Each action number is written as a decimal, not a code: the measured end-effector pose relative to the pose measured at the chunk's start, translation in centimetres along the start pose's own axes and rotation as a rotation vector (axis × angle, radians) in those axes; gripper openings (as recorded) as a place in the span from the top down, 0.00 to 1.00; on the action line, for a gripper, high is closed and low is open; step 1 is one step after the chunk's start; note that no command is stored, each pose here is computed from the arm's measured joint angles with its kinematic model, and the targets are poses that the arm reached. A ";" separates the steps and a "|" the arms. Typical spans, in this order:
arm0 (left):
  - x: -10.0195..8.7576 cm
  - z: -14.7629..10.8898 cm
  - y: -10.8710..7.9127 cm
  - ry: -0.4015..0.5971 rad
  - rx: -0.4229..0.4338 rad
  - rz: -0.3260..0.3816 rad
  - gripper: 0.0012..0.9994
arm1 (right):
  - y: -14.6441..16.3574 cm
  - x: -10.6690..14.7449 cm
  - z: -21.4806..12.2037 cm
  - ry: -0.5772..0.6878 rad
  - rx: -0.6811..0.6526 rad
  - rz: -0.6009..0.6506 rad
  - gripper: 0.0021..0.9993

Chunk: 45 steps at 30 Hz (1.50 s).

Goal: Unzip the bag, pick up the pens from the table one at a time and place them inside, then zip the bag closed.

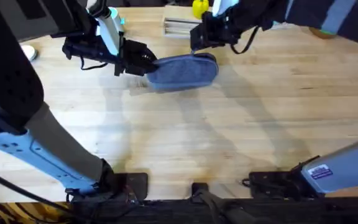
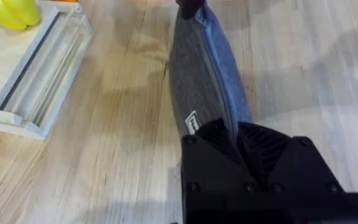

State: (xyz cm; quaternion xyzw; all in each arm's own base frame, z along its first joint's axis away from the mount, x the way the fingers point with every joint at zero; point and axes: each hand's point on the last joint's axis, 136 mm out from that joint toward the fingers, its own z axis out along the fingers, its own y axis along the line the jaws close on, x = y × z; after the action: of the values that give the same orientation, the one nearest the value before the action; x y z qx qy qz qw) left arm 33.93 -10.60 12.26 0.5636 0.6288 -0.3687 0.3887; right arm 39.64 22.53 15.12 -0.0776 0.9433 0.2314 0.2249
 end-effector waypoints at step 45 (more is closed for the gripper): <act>2.0 -0.6 -0.1 0.077 0.003 -0.038 0.96 | -12.1 -1.9 -13.2 -0.258 0.460 0.151 0.32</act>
State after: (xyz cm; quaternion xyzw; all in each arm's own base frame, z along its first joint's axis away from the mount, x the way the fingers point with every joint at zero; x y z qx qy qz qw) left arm 33.63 -9.21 10.67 0.5657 0.6533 -0.3551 0.3565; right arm 39.26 5.69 21.59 0.0761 0.9378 0.0353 0.3370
